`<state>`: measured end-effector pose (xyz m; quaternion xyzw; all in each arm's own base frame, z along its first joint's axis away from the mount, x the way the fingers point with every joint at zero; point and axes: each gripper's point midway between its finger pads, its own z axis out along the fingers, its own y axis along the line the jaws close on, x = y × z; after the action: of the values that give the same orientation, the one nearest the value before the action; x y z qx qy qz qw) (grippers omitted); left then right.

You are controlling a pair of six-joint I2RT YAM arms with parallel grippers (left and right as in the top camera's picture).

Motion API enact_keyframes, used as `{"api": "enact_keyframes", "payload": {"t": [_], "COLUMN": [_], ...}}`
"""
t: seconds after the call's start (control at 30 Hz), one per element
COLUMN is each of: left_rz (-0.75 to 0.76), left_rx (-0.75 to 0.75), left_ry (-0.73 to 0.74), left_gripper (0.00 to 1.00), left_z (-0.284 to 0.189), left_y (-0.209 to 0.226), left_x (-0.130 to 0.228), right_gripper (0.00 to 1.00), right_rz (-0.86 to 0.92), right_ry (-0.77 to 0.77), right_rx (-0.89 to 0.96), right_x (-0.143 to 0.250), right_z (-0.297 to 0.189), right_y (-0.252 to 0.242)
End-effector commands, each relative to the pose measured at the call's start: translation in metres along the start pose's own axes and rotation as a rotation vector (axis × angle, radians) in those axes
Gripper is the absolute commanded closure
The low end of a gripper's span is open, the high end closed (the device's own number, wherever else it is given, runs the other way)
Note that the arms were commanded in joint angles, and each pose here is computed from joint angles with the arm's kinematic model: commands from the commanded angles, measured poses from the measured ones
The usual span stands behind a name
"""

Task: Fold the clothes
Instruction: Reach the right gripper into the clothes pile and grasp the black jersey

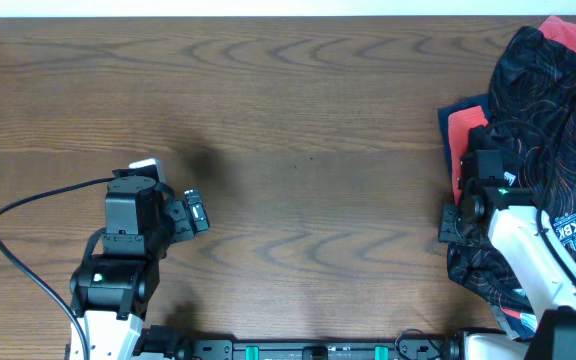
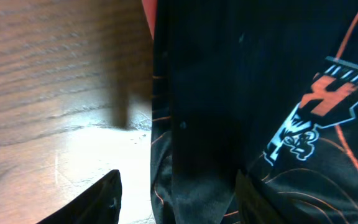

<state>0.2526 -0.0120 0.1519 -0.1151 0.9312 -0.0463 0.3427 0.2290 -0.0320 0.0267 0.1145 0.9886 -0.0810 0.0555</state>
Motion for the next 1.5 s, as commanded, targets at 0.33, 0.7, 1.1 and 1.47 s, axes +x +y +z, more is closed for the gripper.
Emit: {"api": "enact_keyframes", "payload": {"t": [0.33, 0.7, 1.1, 1.47], "left_rz": [-0.008, -0.008, -0.008, -0.008], "left_rx": [0.01, 0.01, 0.01, 0.01], "left_ry": [-0.018, -0.019, -0.017, -0.018], "left_gripper": [0.02, 0.02, 0.02, 0.02], "left_z": [-0.005, -0.005, -0.005, -0.005], "left_y": [-0.003, -0.003, -0.003, -0.003], "left_x": [-0.007, -0.008, -0.007, -0.007], "right_gripper": [0.56, 0.99, 0.99, 0.99], "right_rz": [0.018, 0.045, -0.374, -0.701], "right_ry": [0.073, 0.066, -0.248, -0.294], "right_rx": [0.021, -0.017, -0.518, -0.705], "right_x": [0.018, 0.015, -0.059, 0.006], "right_z": [0.009, 0.006, -0.14, -0.158], "right_y": [-0.005, 0.001, 0.115, 0.263]}}
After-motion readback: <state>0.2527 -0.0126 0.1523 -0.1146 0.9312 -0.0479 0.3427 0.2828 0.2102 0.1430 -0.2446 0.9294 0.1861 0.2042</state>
